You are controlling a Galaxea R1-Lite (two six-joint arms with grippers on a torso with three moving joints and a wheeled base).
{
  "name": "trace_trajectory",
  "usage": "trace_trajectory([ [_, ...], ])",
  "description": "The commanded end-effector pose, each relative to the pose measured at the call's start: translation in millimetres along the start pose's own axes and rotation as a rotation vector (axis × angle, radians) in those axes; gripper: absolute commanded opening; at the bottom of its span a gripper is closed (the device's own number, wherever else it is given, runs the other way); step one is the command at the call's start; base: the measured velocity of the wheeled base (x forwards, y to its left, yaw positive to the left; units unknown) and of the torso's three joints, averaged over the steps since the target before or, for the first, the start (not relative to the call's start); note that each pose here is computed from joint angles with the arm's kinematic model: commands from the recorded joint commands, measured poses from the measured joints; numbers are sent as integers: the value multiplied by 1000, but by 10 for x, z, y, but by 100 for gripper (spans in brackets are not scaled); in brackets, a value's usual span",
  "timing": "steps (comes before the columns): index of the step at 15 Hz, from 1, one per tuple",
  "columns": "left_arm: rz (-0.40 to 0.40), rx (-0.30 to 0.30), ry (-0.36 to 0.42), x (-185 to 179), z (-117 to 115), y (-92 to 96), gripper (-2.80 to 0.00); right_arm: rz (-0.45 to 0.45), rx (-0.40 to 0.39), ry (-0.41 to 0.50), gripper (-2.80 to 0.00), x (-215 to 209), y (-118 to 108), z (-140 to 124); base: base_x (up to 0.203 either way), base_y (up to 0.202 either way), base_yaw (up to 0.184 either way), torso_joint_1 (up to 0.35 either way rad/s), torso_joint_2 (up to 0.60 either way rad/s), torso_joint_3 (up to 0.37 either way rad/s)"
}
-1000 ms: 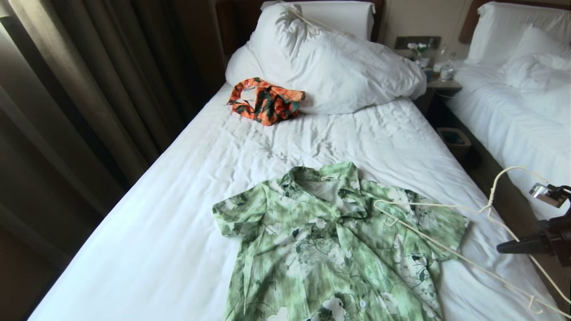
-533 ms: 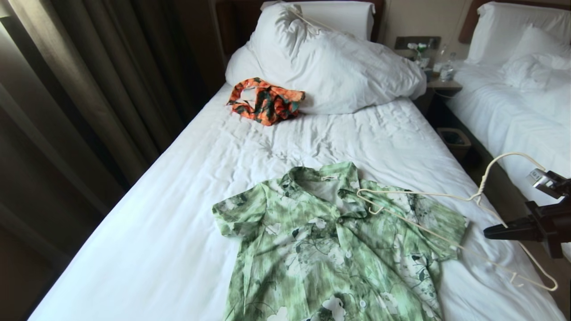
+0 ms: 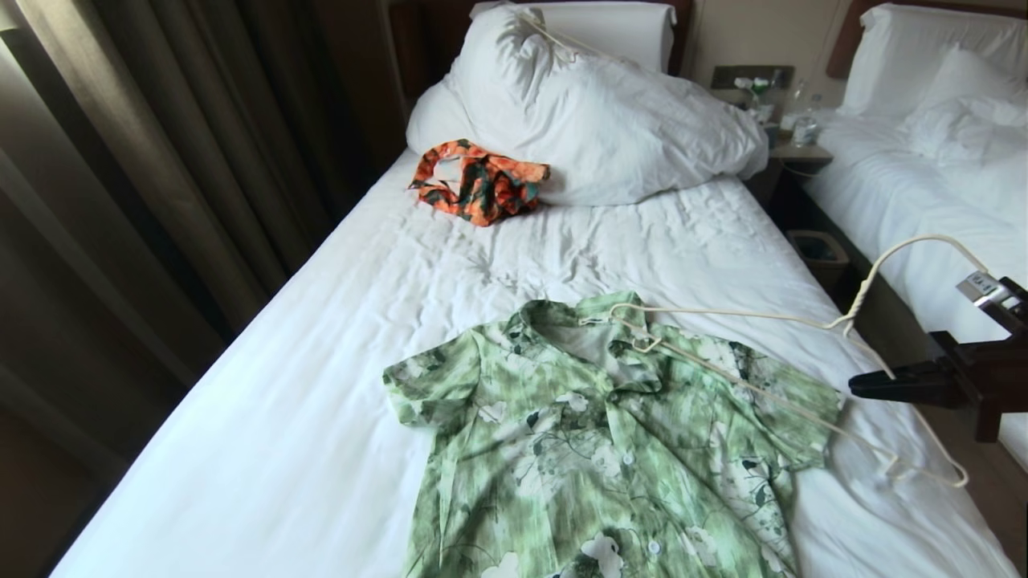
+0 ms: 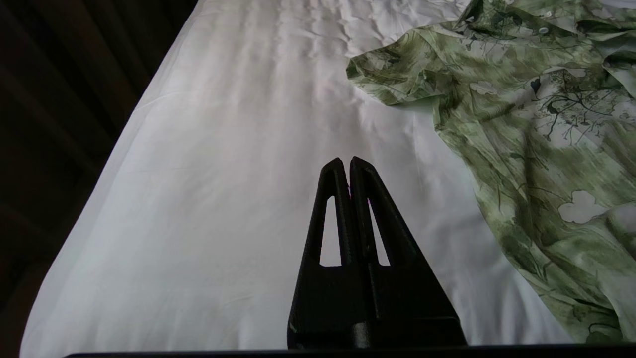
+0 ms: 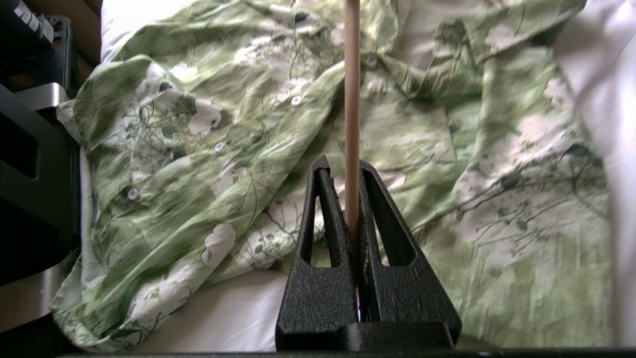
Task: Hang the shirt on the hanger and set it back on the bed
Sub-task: Lift the shirt and hanger
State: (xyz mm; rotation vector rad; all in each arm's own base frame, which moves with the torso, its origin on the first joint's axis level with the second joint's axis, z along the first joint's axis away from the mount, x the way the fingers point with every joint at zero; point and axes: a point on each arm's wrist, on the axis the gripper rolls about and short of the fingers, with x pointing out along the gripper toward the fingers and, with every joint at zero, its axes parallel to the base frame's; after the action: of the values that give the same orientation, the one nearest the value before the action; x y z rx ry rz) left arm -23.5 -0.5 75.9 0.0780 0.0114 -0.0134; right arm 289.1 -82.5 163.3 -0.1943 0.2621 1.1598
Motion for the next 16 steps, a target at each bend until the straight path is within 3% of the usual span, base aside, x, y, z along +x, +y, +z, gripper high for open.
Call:
trace_trajectory([
  [1, 1, 0, -2, -2, 0, 0, -280, -8, -124, -119, -280, -32, 35, 152, 0, 0, 0, 0, 0, 0],
  [5, 1, 0, -3, -2, 0, 0, -280, 11, -144, -243, -280, -76, 101, 273, 0, 0, 0, 0, 0, 0],
  [14, 22, -4, 4, -2, -4, 4, -280, -50, -190, -246, -280, -275, 186, 387, 0, 0, 0, 0, 0, 0],
  [16, 13, -4, -23, -28, 184, 17, -280, -55, -189, -246, -280, -292, 193, 405, 0, 0, 0, 0, 0, 0],
])
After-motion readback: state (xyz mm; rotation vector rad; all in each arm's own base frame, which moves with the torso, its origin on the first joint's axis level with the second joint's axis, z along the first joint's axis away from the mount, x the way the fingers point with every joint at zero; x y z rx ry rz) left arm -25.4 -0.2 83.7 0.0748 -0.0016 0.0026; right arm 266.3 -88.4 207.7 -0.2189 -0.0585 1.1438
